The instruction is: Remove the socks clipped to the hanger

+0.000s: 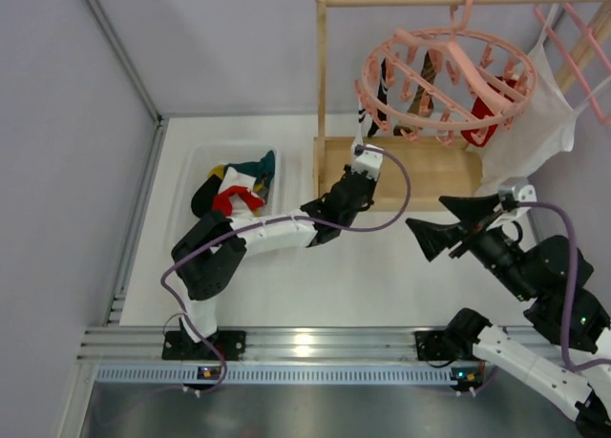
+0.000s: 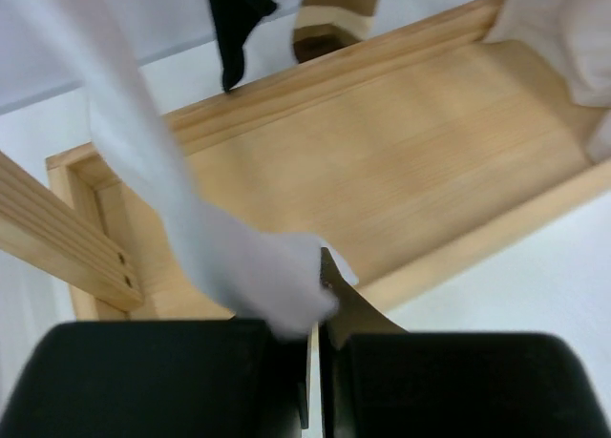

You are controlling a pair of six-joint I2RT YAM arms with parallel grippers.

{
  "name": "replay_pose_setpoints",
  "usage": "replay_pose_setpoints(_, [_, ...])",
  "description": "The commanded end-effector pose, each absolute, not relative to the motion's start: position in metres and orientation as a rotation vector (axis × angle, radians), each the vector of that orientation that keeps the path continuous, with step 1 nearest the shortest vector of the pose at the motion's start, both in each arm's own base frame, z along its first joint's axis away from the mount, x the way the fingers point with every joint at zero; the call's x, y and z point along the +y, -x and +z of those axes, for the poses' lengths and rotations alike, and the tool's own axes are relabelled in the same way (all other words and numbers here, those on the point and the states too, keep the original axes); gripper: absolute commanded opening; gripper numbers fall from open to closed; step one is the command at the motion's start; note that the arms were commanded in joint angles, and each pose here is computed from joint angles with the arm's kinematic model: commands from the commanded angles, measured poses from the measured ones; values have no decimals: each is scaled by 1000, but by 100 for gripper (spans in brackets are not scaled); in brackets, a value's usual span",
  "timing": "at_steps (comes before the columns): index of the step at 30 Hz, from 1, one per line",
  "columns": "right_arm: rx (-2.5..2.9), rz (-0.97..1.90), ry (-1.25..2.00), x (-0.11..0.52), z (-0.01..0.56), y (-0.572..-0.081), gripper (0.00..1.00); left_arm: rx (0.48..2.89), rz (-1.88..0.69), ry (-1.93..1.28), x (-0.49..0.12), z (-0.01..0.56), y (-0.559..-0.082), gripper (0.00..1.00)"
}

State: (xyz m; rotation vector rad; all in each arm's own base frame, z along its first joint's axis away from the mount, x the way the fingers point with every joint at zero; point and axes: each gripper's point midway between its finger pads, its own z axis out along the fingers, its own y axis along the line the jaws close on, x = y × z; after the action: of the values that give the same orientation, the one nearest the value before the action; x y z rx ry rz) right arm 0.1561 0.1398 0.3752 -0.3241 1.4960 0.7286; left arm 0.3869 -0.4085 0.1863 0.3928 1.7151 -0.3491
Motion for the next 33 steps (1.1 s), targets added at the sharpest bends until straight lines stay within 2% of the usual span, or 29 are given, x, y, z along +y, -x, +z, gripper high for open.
replay_pose_setpoints(1, [1411,722,148,113,420,-157,99,1625,-409,-353,-427,227,-346,0])
replay_pose_setpoints(12, [1460,682,220,116,458,-156,98,1566,-390,-465,-485,236,-264,0])
replay_pose_setpoints(15, [1543,588,225,122,453,-177,95,1537,-351,-534,-500,235,-243,0])
replay_pose_setpoints(21, [1718,385,237,127,433,-212,86,1501,-265,-585,-515,235,-218,0])
replay_pose_setpoints(29, [1838,134,177,119,426,-246,72,1452,-179,-693,-538,225,-210,0])
replay_pose_setpoints(33, [1888,-78,149,109,422,-258,71,1403,-146,-752,-555,230,-205,0])
